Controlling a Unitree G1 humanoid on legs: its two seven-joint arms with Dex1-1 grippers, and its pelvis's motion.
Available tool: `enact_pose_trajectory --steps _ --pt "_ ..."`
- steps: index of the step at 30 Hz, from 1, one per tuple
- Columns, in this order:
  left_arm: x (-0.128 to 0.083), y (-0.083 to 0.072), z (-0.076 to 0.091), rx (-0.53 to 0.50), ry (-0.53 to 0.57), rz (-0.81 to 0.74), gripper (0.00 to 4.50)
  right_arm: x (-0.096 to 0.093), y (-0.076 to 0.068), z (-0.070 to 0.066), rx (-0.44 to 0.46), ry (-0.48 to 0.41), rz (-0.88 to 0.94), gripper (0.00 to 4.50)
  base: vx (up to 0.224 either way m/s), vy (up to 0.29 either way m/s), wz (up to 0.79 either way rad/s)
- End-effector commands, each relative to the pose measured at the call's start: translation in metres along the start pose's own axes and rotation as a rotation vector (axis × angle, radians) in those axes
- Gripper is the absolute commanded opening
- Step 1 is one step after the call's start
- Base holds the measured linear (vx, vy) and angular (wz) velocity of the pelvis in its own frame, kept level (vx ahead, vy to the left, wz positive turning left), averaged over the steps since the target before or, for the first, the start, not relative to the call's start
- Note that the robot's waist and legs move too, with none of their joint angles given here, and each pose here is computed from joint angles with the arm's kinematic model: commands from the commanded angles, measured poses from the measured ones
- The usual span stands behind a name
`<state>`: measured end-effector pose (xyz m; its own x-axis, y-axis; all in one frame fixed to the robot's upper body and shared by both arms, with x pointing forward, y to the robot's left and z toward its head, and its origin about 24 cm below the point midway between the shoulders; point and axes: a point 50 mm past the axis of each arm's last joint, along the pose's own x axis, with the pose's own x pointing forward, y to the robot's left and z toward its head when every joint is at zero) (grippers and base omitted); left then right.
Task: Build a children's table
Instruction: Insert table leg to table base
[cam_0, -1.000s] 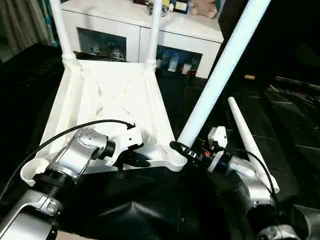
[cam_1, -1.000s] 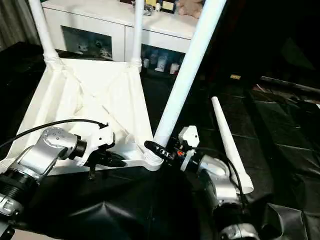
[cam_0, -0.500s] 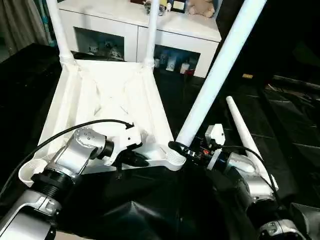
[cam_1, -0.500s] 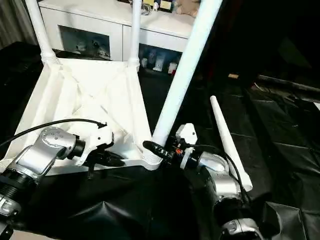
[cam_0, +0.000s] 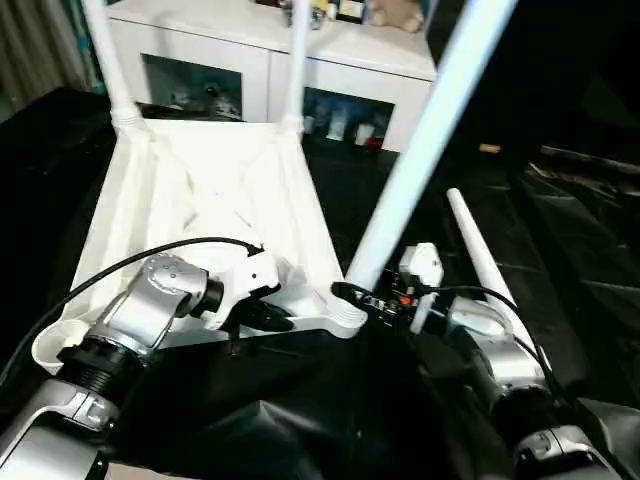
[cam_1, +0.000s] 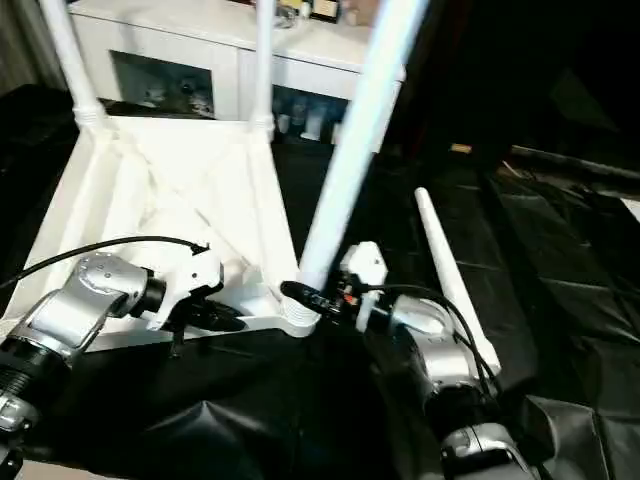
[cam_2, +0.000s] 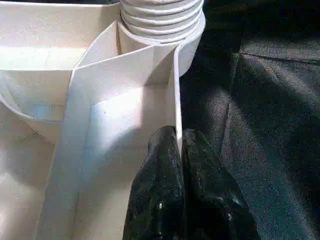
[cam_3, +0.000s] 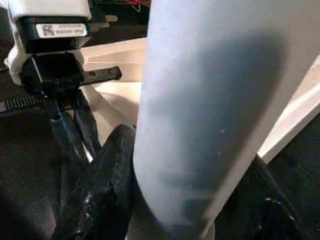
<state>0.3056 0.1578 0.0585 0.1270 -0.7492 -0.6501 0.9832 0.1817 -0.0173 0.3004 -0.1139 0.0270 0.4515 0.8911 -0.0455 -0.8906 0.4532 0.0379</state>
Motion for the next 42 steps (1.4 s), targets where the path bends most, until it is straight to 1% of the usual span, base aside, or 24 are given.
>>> enact_pose_trajectory --steps 1,2,4,7,10,11,12,16,18,19,20,22,25,27,30,33,35,38,42 --pt "0.009 -0.001 0.023 0.085 -0.045 -0.040 0.00 -0.009 0.028 -0.057 -0.050 0.393 0.141 1.86 0.000 0.000 0.00" --pt "0.010 -0.001 0.024 0.085 -0.045 -0.040 0.00 -0.009 0.028 -0.057 -0.054 0.394 0.141 1.86 0.000 0.000 0.00" --pt "0.010 -0.001 0.023 0.084 -0.046 -0.038 0.00 -0.008 0.024 -0.055 -0.008 0.358 0.096 1.86 0.000 0.000 0.00" --pt "0.009 0.000 0.023 0.083 -0.045 -0.035 0.00 -0.010 0.019 -0.054 0.029 0.330 0.050 1.86 0.000 0.000 0.00" --pt "0.009 0.000 0.022 0.082 -0.042 -0.035 0.00 -0.015 0.019 -0.057 -0.014 0.372 0.063 1.86 0.000 0.000 0.00" --pt "0.009 0.000 0.022 0.081 -0.041 -0.035 0.00 -0.017 0.021 -0.060 -0.066 0.411 0.097 1.86 0.000 0.000 0.00" --pt "0.009 0.000 0.022 0.081 -0.041 -0.035 0.00 -0.014 0.024 -0.059 -0.106 0.417 0.119 1.86 0.000 0.000 0.00" --pt "0.010 0.000 0.023 0.081 -0.042 -0.034 0.00 -0.006 0.026 -0.055 -0.121 0.382 0.119 1.87 0.000 0.000 0.00" --pt "0.010 0.000 0.024 0.083 -0.042 -0.035 0.00 -0.001 0.030 -0.055 -0.194 0.397 0.161 1.88 0.000 0.000 0.00" --pt "0.010 0.000 0.024 0.083 -0.042 -0.035 0.00 -0.001 0.030 -0.055 -0.194 0.397 0.161 1.88 0.000 0.000 0.00" --pt "0.011 0.000 0.025 0.084 -0.042 -0.036 0.00 0.001 0.033 -0.056 -0.223 0.400 0.174 1.88 0.000 0.000 0.00" --pt "0.011 0.000 0.025 0.085 -0.042 -0.037 0.00 0.001 0.033 -0.056 -0.233 0.404 0.172 1.91 0.000 0.000 0.00" --pt "0.010 0.000 0.024 0.084 -0.039 -0.039 0.00 -0.001 0.033 -0.059 -0.282 0.439 0.193 1.93 0.000 0.000 0.00" --pt "0.010 -0.001 0.024 0.083 -0.038 -0.041 0.00 -0.002 0.032 -0.059 -0.295 0.444 0.196 1.94 0.000 0.000 0.00" --pt "0.011 -0.001 0.023 0.082 -0.039 -0.042 0.00 -0.002 0.032 -0.059 -0.284 0.431 0.179 1.96 0.000 0.000 0.00" --pt "0.011 -0.002 0.023 0.080 -0.041 -0.045 0.00 -0.001 0.027 -0.057 -0.181 0.370 0.094 1.96 0.000 0.000 0.00" --pt "0.010 -0.002 0.022 0.079 -0.042 -0.044 0.00 -0.001 0.021 -0.054 -0.080 0.312 0.014 1.96 0.000 0.000 0.00" --pt "0.009 -0.002 0.022 0.075 -0.050 -0.048 0.00 -0.007 0.010 -0.052 0.067 0.242 -0.089 1.96 0.000 0.000 0.00" --pt "0.007 -0.003 0.021 0.072 -0.059 -0.051 0.00 -0.017 -0.003 -0.048 0.219 0.153 -0.202 1.96 0.000 0.000 0.00"
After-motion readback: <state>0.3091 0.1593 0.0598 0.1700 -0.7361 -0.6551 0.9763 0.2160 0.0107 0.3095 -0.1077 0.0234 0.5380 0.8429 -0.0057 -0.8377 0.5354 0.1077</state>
